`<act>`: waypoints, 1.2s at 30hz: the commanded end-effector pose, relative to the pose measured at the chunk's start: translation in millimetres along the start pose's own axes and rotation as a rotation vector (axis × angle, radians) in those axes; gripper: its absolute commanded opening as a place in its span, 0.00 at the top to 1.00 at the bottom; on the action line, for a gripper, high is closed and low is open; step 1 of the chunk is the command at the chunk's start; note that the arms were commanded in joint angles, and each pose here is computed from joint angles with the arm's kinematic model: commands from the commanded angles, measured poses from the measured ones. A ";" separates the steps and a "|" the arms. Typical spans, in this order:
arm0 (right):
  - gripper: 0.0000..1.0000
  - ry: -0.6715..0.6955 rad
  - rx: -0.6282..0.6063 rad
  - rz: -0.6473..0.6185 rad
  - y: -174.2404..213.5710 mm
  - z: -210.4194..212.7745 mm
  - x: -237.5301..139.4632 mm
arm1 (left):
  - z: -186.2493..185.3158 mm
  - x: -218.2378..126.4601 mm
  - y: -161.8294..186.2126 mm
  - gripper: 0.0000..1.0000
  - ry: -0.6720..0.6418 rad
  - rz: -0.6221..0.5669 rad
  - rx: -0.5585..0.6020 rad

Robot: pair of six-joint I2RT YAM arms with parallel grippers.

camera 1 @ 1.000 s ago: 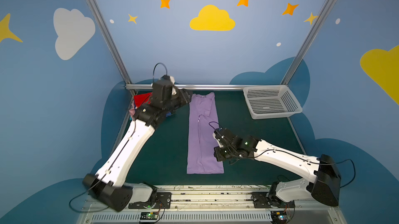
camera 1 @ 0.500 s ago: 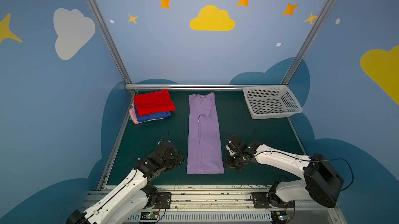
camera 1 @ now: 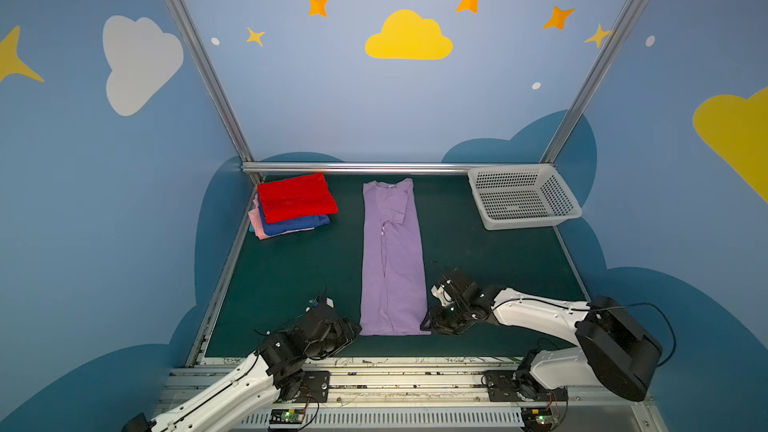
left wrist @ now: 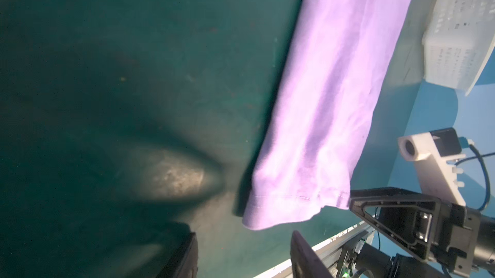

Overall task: Fold and stack the t-shirts
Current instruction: 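Move both grippers to the strip's near end and grasp its corners, then lift the near end with both grippers and fold it toward the collar end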

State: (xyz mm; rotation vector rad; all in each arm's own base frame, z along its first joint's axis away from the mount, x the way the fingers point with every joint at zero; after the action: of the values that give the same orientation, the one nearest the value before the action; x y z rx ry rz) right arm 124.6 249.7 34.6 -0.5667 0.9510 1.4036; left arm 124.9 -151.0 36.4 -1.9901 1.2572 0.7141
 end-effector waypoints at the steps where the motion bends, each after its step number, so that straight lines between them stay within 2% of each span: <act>1: 0.58 0.025 0.027 0.033 4.6 -15.5 11.5 | 6.4 6.9 0.8 0.49 -0.002 -0.012 -0.044; 3: 0.63 0.025 0.034 0.031 4.0 -17.3 11.5 | 10.1 11.2 3.5 0.52 -0.014 -0.001 -0.051; 7: 0.70 0.018 0.047 0.035 2.6 -19.6 11.7 | 10.9 15.5 3.7 0.52 -0.040 0.009 -0.037; 12: 0.75 0.009 0.057 0.046 2.0 -21.5 13.8 | 4.1 22.8 -0.1 0.52 -0.061 0.021 -0.007; 19: 0.88 0.006 0.067 0.052 0.7 -24.1 14.7 | 9.4 32.0 5.5 0.90 -0.156 0.091 0.024; 21: 0.92 0.008 0.070 0.049 0.6 -25.5 13.2 | 11.8 29.1 6.5 0.96 -0.182 0.103 0.025; 24: 1.00 0.021 0.068 0.032 -0.1 -26.7 8.0 | 14.1 21.0 6.7 0.96 -0.201 0.100 0.013; 30: 1.00 0.002 0.018 -0.020 -13.6 6.8 -19.6 | -18.4 3.8 -23.8 0.96 -0.158 -0.015 0.044; 36: 1.00 -0.081 -0.005 -0.063 -50.8 54.8 -46.3 | -57.1 9.8 -51.0 0.96 -0.152 -0.020 0.102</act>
State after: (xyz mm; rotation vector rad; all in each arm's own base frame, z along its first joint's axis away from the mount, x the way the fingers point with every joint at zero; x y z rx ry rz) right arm 176.8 262.6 83.7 -0.5165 0.8575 1.3649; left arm 170.8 -184.9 74.4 -1.8815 1.1888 0.7664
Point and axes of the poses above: each gripper's point midway between its finger pads, its own x axis out along the fingers, its own z axis along the line the jaws close on, y = z × x, the point moved 1 cm from there along -x, back along the fingers, and after that the axes turned 13 degrees about x, right-handed, at the moved point
